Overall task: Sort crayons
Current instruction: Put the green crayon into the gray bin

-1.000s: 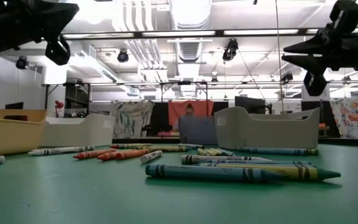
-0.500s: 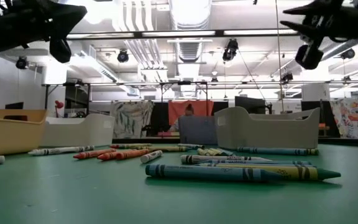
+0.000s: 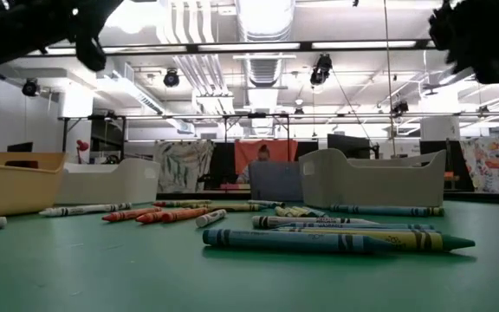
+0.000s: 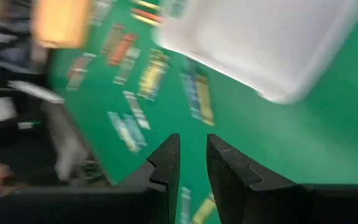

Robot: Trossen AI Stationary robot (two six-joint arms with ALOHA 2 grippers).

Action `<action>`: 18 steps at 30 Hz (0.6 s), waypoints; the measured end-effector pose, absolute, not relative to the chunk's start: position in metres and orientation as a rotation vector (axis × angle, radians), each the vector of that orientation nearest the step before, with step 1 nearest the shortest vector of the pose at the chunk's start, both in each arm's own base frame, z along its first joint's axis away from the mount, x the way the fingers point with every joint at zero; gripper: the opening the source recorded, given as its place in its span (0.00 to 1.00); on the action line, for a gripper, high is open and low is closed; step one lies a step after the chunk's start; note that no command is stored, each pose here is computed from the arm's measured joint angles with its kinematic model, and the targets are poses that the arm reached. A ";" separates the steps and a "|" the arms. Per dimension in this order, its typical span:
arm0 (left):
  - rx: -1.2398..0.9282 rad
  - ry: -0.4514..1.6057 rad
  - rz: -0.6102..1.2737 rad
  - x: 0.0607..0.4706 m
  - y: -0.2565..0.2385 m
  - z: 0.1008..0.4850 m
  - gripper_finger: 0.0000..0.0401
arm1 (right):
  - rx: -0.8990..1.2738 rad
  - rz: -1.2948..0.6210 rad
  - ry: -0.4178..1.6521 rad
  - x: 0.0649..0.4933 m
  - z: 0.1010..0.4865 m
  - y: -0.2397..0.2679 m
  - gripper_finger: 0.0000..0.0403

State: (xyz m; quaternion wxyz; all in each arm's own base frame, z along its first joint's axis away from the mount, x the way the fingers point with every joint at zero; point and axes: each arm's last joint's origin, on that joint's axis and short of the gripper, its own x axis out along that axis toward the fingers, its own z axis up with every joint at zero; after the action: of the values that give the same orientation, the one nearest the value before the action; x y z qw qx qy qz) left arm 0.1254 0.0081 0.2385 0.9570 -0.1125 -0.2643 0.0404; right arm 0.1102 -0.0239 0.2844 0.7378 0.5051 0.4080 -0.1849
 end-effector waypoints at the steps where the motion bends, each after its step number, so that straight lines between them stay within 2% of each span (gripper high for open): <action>1: -0.213 -0.530 0.082 0.128 0.008 0.244 0.00 | 1.114 -0.431 0.928 0.109 0.284 -0.024 0.17; 7: -0.246 -0.449 0.237 0.143 0.013 0.266 0.00 | 1.106 -0.456 1.033 0.112 0.276 -0.024 0.17; 11: -0.289 -0.459 0.321 0.154 0.016 0.280 0.00 | 0.997 -0.449 1.054 0.116 0.272 -0.027 0.17; 14: -0.229 -0.391 0.250 0.166 0.014 0.283 0.00 | 0.927 -0.520 1.064 0.119 0.269 -0.030 0.17; 18: -0.128 -0.237 0.062 0.182 0.008 0.274 0.00 | 0.858 -0.585 1.094 0.125 0.264 -0.034 0.17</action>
State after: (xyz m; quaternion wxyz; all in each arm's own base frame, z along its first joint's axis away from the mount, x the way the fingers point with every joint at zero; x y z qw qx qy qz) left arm 0.1825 0.0084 0.2743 0.9904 -0.0639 -0.1183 0.0307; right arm 0.1252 -0.0343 0.2636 0.7287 0.3894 0.4968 -0.2657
